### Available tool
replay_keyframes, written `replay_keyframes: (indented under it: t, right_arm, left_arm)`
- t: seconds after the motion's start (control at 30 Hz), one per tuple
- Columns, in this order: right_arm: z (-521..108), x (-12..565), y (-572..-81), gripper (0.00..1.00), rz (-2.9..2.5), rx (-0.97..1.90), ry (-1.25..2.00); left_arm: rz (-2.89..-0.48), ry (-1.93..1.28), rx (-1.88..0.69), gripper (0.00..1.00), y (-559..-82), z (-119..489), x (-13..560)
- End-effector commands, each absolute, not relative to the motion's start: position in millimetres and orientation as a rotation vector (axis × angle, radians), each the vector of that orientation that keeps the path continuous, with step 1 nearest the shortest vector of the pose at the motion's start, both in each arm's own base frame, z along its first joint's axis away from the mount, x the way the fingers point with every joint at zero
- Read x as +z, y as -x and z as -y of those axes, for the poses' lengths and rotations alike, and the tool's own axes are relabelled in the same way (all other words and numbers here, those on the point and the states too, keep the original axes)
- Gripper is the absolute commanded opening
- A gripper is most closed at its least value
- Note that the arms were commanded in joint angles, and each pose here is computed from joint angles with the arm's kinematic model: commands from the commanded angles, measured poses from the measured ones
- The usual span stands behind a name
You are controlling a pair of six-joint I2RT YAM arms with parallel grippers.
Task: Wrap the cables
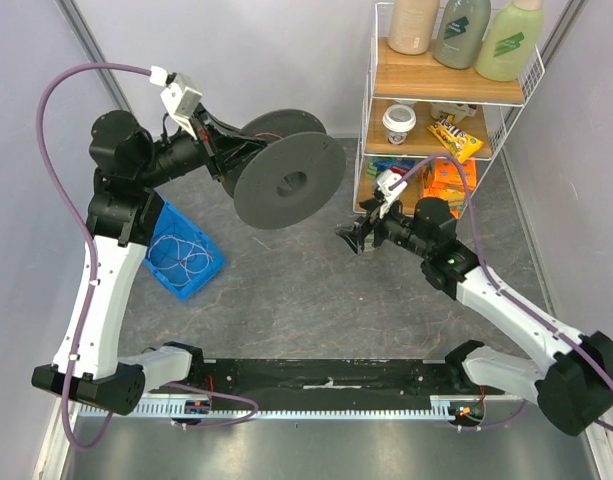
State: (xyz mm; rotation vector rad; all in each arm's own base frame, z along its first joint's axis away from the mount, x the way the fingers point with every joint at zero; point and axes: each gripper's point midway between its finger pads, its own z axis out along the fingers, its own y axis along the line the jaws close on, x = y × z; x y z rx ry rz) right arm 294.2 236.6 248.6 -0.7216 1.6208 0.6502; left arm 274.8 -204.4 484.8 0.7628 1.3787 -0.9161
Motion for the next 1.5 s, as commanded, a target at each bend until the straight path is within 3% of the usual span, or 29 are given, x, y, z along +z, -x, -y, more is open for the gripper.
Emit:
replay_keyframes:
  t: [0.0,0.23,0.37,0.7,0.8,0.9,0.93,1.0,1.07,1.3,1.47]
  right_arm:
    - [-273.1,303.7,-295.5,0.98,-1.363,0.802,0.707]
    - [-319.1,312.7,-281.4,0.98,-1.272,0.918,0.795]
    - [-332.0,310.2,-284.1,0.93,-1.272,0.937,0.806]
    - [-336.3,248.6,-276.7,0.81,-1.404,0.956,0.856]
    - [-333.3,229.7,-274.0,0.73,-1.437,0.933,0.888]
    - [-329.6,219.7,-268.6,0.59,-1.469,0.932,0.907]
    - [-328.9,219.1,-265.4,0.51,-1.471,0.94,0.909]
    - [-328.0,221.4,-260.1,0.23,-1.469,0.95,0.913]
    - [-329.1,226.1,-253.3,0.03,-1.458,0.945,0.939]
    - [-352.6,229.4,-191.1,0.0,-1.454,1.007,1.192]
    - [-361.8,250.3,-155.1,0.0,-1.348,0.994,1.37]
  left_arm:
    - [-1.245,-0.724,-1.031,0.02,-247.4,208.0,542.6]
    - [-1.216,-0.715,-1.041,0.02,-239.1,206.1,552.3]
    - [-1.185,-0.687,-1.04,0.02,-236.7,203.5,564.5]
    - [-1.105,-0.534,-1.012,0.02,-248.7,186.9,622.1]
    - [-1.099,-0.491,-0.985,0.02,-255.7,181.1,633.7]
    - [-1.112,-0.415,-0.93,0.02,-270.0,171.1,639.7]
    - [-1.117,-0.38,-0.904,0.02,-275.9,166.3,640.4]
    - [-1.134,-0.307,-0.848,0.02,-289.8,156.3,637.1]
    - [-1.153,-0.212,-0.784,0.02,-304.9,142.6,631.0]
    - [-1.251,0.187,-0.658,0.02,-346.6,95.8,586.5]
    - [-1.396,0.264,-0.466,0.02,-371.0,92.5,534.4]
